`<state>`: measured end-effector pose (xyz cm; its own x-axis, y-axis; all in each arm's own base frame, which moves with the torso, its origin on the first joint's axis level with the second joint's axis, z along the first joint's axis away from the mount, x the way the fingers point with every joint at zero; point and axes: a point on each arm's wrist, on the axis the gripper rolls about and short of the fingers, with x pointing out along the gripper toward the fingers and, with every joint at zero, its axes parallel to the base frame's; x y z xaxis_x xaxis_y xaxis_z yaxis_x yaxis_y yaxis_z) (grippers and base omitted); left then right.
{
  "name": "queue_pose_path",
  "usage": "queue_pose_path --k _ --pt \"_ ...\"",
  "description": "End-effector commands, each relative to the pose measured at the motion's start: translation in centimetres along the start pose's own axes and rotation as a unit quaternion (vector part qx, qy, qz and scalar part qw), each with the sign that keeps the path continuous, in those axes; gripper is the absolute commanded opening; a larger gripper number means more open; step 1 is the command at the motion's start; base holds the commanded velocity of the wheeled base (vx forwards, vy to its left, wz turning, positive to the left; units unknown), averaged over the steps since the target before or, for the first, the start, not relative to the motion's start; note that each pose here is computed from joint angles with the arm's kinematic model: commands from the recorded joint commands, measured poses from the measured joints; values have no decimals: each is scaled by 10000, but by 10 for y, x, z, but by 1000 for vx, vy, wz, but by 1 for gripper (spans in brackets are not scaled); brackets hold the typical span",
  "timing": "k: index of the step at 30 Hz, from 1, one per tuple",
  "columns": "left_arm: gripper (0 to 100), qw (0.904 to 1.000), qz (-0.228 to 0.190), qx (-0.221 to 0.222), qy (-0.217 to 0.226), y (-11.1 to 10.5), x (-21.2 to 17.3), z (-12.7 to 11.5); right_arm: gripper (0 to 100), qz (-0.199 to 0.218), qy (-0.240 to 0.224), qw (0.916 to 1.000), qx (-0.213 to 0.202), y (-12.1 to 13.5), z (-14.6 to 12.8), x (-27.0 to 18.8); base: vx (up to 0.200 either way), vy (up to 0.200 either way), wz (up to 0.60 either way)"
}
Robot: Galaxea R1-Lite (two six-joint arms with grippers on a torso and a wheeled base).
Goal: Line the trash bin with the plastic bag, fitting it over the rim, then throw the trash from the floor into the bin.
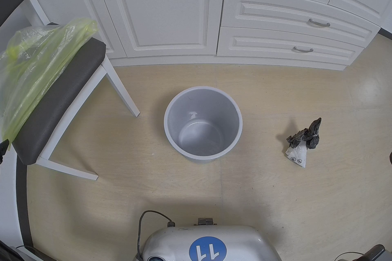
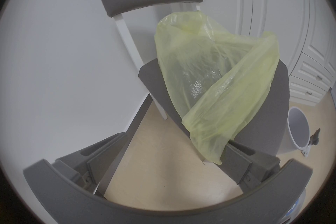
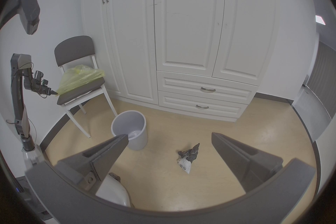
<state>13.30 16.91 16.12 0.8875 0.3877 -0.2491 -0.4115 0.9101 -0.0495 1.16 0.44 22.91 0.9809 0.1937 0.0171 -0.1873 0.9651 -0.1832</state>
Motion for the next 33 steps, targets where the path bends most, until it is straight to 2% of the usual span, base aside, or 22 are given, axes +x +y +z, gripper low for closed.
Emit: queue_pose_path --k 1,5,8,11,18,21,25,26,33 --pt "100 9999 18 -95 118 3 2 -6 100 1 10 10000 9 0 0 0 0 0 0" --pt "100 9998 30 -174 -7 2 0 -5 100 -1 -5 10000 -2 0 0 0 0 0 0" --pt "100 9994 59 -266 -233 1 -2 -3 100 5 -13 10000 -3 0 0 0 0 0 0" --pt "100 9969 197 -400 -654 2 -9 -7 100 13 -53 10000 -10 0 0 -1 0 0 0" --pt "100 9917 132 -608 -1124 0 -10 -12 100 91 -98 9999 -6 1 1 -2 0 0 0" --pt "100 9913 85 -675 -1127 -1 -7 -15 100 91 -98 9999 -6 1 0 -3 0 0 0" --pt "100 9911 240 -691 -1114 0 -4 -21 100 87 -121 9999 -10 1 1 -4 0 0 0" --pt "100 9909 349 -696 -1102 0 1 -26 100 84 -135 9999 -13 1 1 -4 0 0 0" --pt "100 9912 383 -719 -1046 5 26 -44 100 69 -217 9997 -29 1 4 -6 0 0 0"
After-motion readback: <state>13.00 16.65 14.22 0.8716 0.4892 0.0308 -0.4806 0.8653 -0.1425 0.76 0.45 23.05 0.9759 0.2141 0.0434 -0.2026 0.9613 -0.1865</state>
